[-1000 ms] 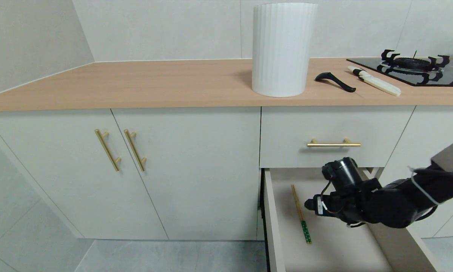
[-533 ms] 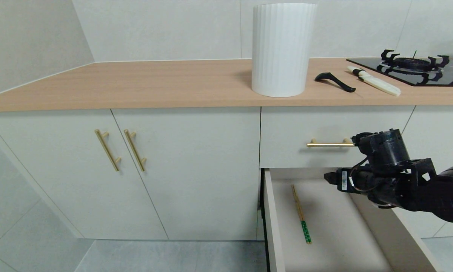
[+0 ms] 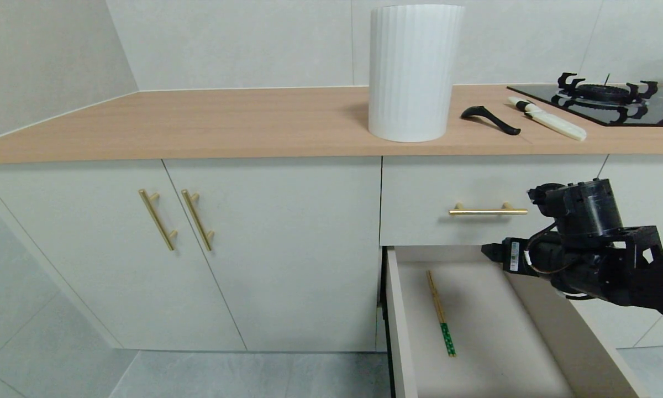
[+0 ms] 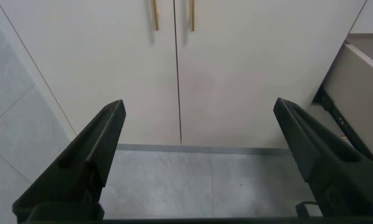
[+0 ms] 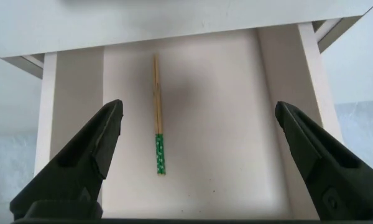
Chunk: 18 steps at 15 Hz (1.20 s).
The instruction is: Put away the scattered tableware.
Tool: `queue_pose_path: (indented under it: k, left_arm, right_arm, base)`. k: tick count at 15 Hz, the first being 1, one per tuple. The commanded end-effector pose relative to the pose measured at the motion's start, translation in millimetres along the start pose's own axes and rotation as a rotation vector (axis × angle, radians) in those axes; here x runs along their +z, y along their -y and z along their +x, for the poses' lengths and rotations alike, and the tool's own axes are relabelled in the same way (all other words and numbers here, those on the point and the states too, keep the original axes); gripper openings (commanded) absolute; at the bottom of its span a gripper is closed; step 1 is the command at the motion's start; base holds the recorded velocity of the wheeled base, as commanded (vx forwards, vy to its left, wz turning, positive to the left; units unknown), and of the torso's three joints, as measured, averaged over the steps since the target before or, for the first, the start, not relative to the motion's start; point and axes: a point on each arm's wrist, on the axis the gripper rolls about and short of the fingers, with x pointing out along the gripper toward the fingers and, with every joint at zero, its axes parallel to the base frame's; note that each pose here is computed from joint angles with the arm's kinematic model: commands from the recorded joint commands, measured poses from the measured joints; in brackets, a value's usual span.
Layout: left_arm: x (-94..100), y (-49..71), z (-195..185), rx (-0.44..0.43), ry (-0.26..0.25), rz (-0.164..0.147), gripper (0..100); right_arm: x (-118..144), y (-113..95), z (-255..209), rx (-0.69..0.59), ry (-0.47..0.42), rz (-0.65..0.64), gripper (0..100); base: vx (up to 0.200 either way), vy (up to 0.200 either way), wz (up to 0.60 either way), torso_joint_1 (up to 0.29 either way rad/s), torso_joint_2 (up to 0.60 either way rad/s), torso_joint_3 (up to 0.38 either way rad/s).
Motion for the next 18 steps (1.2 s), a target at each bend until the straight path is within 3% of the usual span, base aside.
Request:
queue_pose_path:
  k: [1, 8, 18]
  left_arm:
    - [0.0, 0.0, 0.0, 0.001, 0.0, 0.0, 100]
    - [0.0, 0.0, 0.0, 0.001, 0.0, 0.0, 100]
    - [0.0, 0.0, 0.0, 0.001, 0.0, 0.0, 100]
  right_arm:
    - [2.1, 0.4, -3.1, 0.005, 0.01, 0.004, 100]
    - [5.8, 8.5, -2.6, -0.015, 0.024, 0.003, 100]
    - [2.9, 8.6, -1.8, -0.015, 0.014, -0.003, 100]
  base:
    - [0.0, 0.0, 0.0, 0.022, -0.1, -0.046]
    - [0.0, 0.0, 0.0, 0.101, -0.38, -0.286]
    - [0.0, 0.0, 0.0, 0.184, -0.48, -0.295]
